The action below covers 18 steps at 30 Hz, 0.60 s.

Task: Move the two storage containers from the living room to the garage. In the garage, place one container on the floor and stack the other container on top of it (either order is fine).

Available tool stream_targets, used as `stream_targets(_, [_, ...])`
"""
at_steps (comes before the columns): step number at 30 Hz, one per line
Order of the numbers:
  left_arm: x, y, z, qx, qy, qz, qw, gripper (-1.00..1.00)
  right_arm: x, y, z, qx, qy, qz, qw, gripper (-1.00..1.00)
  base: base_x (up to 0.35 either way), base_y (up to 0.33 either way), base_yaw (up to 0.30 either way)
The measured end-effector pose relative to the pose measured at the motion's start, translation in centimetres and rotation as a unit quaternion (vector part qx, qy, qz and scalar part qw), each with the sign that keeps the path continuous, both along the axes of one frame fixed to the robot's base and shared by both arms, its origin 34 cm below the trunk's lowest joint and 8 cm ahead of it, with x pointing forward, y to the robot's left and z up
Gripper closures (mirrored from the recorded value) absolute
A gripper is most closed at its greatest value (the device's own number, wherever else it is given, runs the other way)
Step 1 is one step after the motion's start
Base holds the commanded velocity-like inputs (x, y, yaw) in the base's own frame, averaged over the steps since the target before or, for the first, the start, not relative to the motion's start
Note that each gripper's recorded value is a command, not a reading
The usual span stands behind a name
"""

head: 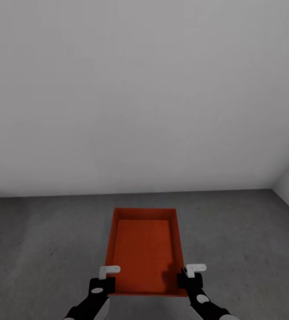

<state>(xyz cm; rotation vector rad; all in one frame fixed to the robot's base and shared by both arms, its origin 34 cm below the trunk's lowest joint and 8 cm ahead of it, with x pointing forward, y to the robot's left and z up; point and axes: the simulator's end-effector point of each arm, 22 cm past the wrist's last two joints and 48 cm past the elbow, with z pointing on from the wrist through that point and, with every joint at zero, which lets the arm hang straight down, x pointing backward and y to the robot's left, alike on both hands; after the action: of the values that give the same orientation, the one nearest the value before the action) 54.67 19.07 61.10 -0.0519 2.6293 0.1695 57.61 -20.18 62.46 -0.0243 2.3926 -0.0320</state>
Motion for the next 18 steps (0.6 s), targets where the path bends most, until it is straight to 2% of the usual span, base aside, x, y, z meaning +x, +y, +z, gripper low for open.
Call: stream_targets(18, [-0.6, 0.0, -3.4, 0.000, 0.014, 0.000, 0.9999, 1.00, -0.6, 0.0, -3.5, 0.000, 0.014, 0.000, 0.9999, 1.00, 0.000, 0.000, 0.000])
